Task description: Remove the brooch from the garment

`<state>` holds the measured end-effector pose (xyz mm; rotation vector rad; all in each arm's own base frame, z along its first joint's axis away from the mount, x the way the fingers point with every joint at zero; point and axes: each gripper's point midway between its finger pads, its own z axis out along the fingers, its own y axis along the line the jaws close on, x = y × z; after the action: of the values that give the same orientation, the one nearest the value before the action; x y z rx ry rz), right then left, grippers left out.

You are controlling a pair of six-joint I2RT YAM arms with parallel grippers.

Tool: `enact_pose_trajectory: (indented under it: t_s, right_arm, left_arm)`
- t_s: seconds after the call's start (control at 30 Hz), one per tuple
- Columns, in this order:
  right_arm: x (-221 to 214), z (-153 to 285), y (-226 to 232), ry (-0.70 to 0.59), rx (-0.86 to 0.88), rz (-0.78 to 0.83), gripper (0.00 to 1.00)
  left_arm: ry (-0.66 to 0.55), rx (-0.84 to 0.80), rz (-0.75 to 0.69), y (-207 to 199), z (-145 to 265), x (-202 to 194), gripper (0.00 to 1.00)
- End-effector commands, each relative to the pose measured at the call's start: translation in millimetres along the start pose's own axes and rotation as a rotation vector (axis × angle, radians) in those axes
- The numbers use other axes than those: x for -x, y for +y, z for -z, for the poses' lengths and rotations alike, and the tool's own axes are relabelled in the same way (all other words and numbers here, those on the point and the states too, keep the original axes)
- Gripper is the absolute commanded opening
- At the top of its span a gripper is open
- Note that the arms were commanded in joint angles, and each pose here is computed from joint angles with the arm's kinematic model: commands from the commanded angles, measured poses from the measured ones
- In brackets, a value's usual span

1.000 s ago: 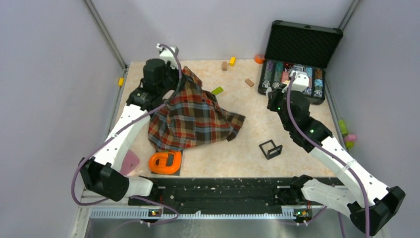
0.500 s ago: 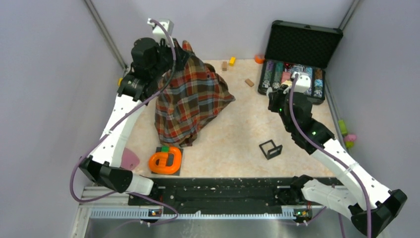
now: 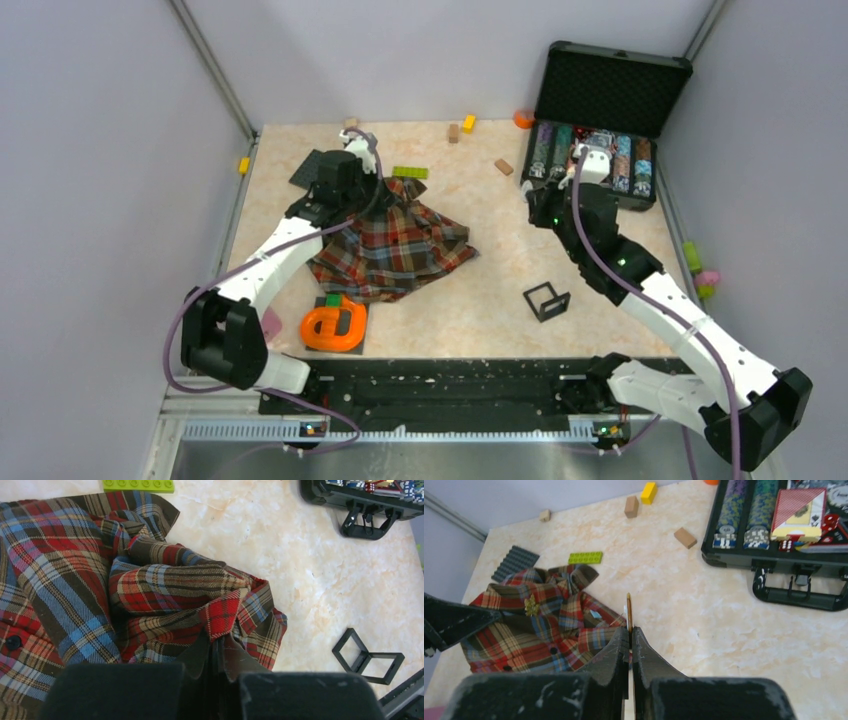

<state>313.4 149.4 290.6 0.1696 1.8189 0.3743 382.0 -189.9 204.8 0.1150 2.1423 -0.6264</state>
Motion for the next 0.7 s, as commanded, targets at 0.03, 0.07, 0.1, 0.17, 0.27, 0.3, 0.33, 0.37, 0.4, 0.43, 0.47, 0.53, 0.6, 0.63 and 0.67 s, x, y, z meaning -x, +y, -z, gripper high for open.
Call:
enact_pose_trajectory:
  t_s: [0.03, 0.07, 0.1, 0.17, 0.27, 0.3, 0.33, 0.37, 0.4, 0.43, 0.47, 0.53, 0.6, 0.63, 0.67]
  right_arm:
    - [-9.1, 5.8, 8.3, 0.035, 0.066, -0.021, 0.0]
    - [-13.0, 6.8, 8.3, 0.051, 0.073, -0.011, 0.0]
    - [-17.0, 7.8, 6.7, 0.067, 0.073, -0.003, 0.0]
    - [-23.5, 9.4, 2.4, 0.097, 0.071, 0.003, 0.0]
    - [-32.3, 10.9, -5.9, 0.143, 0.083, -0.013, 0.0]
    - [-34.8, 11.1, -7.1, 0.159, 0.096, -0.021, 0.0]
    - [-38.1, 11.1, -7.1, 0.178, 0.111, -0.028, 0.0]
    - [-40.5, 11.2, -4.6, 0.194, 0.139, -0.031, 0.0]
    - [-43.4, 12.3, 1.5, 0.212, 0.185, -0.025, 0.0]
    - [-46.3, 14.5, 10.1, 0.227, 0.245, -0.011, 0.0]
    - [-50.2, 16.7, 17.8, 0.241, 0.3, 0.005, 0.0]
    - [-54.7, 20.2, 31.4, 0.257, 0.394, 0.024, 0.0]
    - [-58.2, 23.5, 45.2, 0.269, 0.489, 0.042, 0.0]
    - [-59.4, 23.6, 50.5, 0.271, 0.523, 0.045, 0.0]
    - [-60.4, 24.2, 56.0, 0.271, 0.561, 0.049, 0.0]
  left_arm:
    - [-0.118, 0.025, 0.017, 5.7, 2.2, 17.1, 0.0]
    - [-0.114, 0.043, 0.023, 10.7, -0.3, 14.8, 0.0]
    - [-0.108, 0.068, 0.03, 17.2, -3.5, 12.0, 0.0]
    - [-0.096, 0.128, 0.052, 32.0, -8.9, 7.4, 0.0]
    - [-0.075, 0.155, 0.057, 45.3, -17.9, 2.8, 0.03]
    - [-0.063, 0.158, 0.056, 47.9, -21.2, 1.0, 0.11]
    - [-0.045, 0.154, 0.053, 47.7, -23.6, -1.1, 0.23]
    - [-0.024, 0.14, 0.04, 45.3, -24.3, -2.4, 0.38]
    - [-0.004, 0.119, 0.039, 40.3, -23.3, -3.1, 0.5]
    - [-0.001, 0.098, 0.037, 36.0, -22.3, -2.3, 0.65]
    - [-0.004, 0.069, 0.037, 30.1, -19.8, -1.7, 0.75]
    - [-0.027, 0.012, 0.033, 17.6, -8.5, 1.6, 0.85]
    - [-0.069, -0.033, 0.016, 6.7, 8.1, 6.6, 0.87]
    - [-0.088, -0.053, 0.012, 1.3, 17.0, 8.7, 0.88]
    - [-0.104, -0.075, 0.01, -4.3, 25.6, 10.2, 0.89]
